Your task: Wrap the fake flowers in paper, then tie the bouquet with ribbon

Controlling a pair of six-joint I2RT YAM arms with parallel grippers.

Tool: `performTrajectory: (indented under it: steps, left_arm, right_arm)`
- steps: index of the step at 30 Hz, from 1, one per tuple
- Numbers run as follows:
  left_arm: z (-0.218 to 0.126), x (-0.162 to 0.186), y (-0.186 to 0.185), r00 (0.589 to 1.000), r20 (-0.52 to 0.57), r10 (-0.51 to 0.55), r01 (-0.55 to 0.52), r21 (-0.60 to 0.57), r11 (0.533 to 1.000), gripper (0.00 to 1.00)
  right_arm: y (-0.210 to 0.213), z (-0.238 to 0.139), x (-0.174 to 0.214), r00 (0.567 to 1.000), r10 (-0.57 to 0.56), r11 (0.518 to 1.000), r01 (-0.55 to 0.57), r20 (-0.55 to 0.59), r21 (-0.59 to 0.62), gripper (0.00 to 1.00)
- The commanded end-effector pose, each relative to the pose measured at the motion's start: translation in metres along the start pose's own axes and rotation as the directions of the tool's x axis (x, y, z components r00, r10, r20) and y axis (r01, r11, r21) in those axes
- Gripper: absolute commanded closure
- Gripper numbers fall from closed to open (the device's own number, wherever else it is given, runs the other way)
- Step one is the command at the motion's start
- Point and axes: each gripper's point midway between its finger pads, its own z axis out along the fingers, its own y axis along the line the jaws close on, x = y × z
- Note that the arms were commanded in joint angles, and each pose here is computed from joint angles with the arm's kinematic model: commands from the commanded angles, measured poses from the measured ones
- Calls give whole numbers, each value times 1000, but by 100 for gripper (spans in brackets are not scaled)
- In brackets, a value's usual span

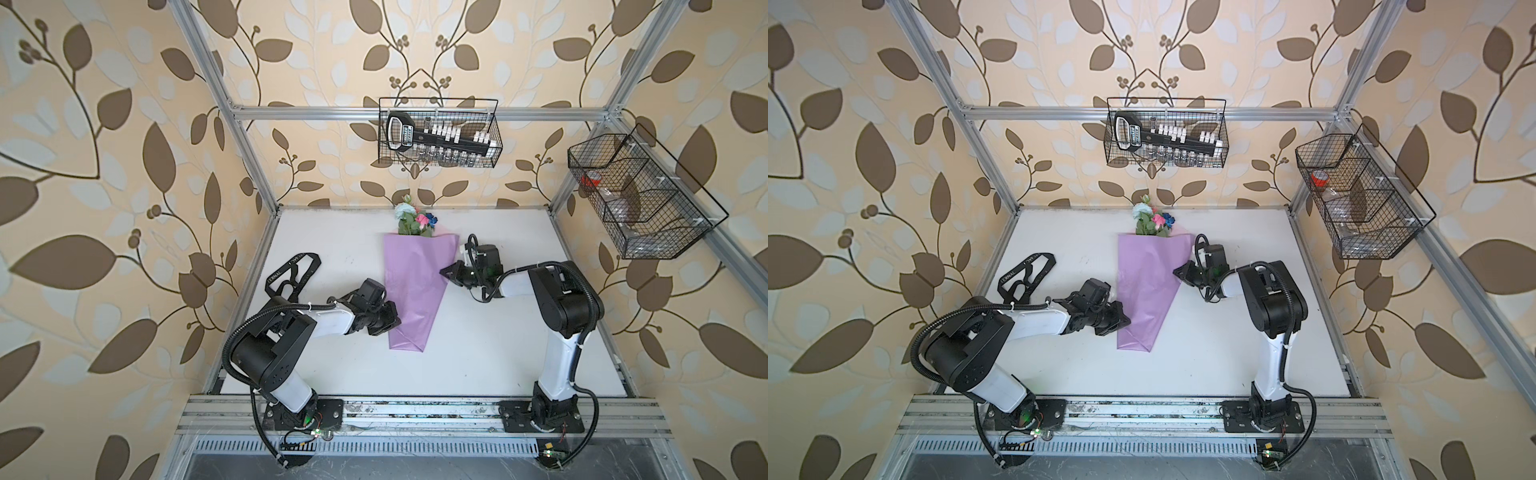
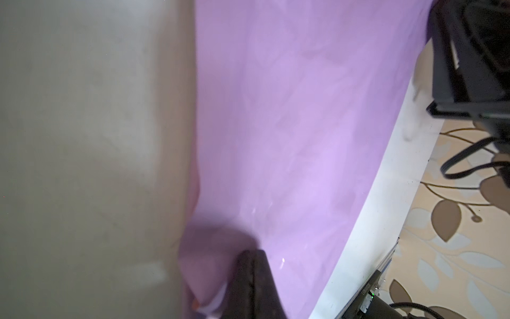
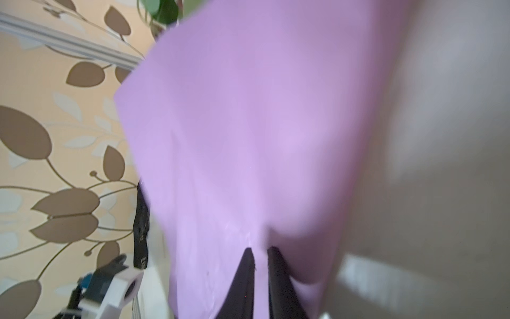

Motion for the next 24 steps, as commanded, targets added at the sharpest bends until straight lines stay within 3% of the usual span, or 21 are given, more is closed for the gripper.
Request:
performTrajectory:
  steps: [1,11,18,24]
  left_arm:
    - [4,26,43,996,-80,-39,27,-153,988,96]
    - [0,28,40,996,-80,-37,26,-138,990,96]
    - [-11,17,14,999,-46,-1,-3,-74,997,92]
    - [-31,-4,-32,996,20,82,-82,27,996,78]
  right_arm:
    - [-21,12,-20,1000,18,995,-21,25,93,86]
    - [-58,30,-101,994,52,987,-66,96,150,85]
    - [-47,-15,-148,984,57,994,-71,168,81,81]
    - [-12,-62,-138,979,-8,996,-10,202,92,73]
